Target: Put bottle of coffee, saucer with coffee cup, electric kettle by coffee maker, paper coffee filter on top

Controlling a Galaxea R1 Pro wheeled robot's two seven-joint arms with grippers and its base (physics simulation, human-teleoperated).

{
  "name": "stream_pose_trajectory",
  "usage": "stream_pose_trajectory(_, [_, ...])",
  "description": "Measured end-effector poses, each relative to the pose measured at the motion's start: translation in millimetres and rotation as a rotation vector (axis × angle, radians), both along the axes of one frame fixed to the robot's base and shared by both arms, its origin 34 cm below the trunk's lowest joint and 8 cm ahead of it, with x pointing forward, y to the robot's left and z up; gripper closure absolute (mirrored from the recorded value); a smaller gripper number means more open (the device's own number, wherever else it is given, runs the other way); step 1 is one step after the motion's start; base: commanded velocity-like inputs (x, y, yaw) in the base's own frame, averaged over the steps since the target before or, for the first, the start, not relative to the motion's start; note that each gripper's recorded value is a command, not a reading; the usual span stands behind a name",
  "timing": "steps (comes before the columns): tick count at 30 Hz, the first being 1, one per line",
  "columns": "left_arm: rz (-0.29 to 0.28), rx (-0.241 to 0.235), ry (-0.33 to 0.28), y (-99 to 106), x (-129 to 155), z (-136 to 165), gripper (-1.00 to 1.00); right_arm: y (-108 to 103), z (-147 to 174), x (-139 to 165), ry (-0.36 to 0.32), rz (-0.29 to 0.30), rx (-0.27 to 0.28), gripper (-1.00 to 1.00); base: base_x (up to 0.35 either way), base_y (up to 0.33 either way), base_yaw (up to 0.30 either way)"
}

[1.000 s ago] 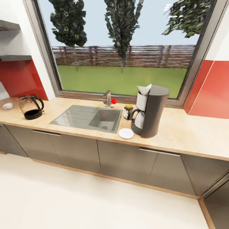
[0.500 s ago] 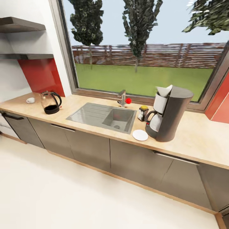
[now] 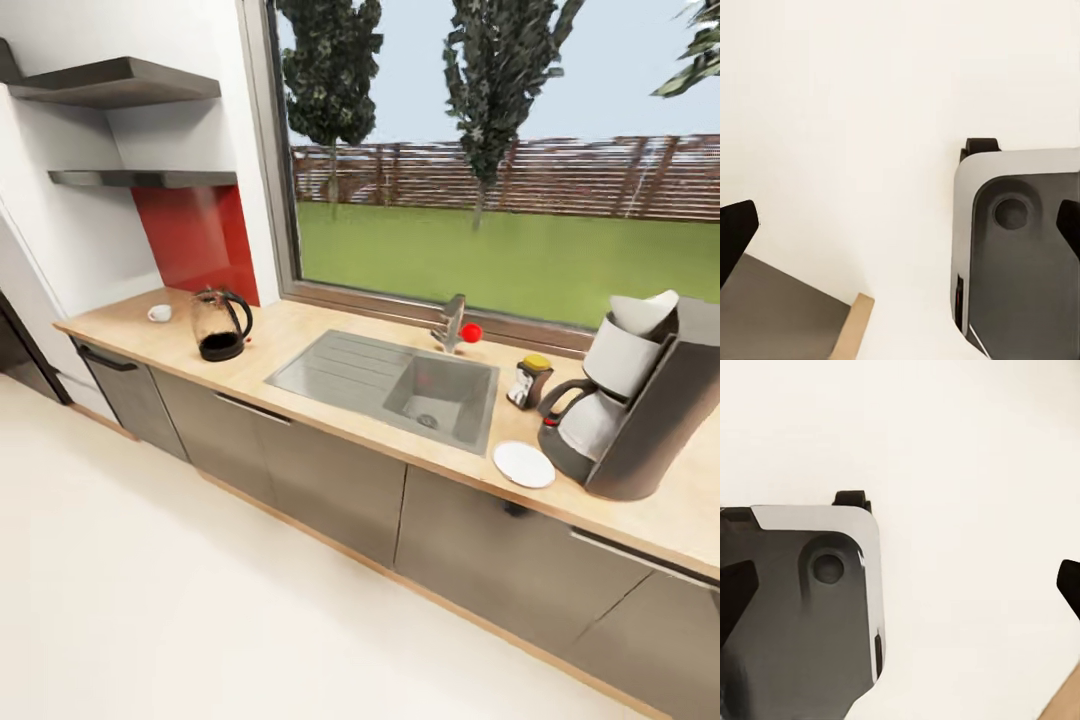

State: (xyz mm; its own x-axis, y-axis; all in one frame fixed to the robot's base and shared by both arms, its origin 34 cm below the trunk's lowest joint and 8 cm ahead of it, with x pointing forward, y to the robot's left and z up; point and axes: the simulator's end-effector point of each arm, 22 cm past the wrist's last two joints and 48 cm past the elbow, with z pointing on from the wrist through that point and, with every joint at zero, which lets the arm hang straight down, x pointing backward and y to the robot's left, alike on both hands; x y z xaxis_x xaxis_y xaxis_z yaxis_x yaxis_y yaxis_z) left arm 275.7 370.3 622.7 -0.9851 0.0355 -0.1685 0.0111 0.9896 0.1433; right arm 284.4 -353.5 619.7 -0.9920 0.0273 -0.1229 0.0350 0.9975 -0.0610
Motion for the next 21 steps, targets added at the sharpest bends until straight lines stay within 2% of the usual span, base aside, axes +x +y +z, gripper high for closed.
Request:
stream_pose_trajectory(9, [0.003,0.000,-0.010,0.1,3.7,1.6,-1.00,0.2,1.4,2.3,-0.008,0.000,0.000,-1.00,0.256,0.238,0.222])
stream_pose_trajectory(21, [0.006,-0.001,-0.023,0.2,8.4,3.7,-1.00,0.6,3.6,7.0,-0.020,0.000,0.002,-1.00,0.160,0.301,0.221])
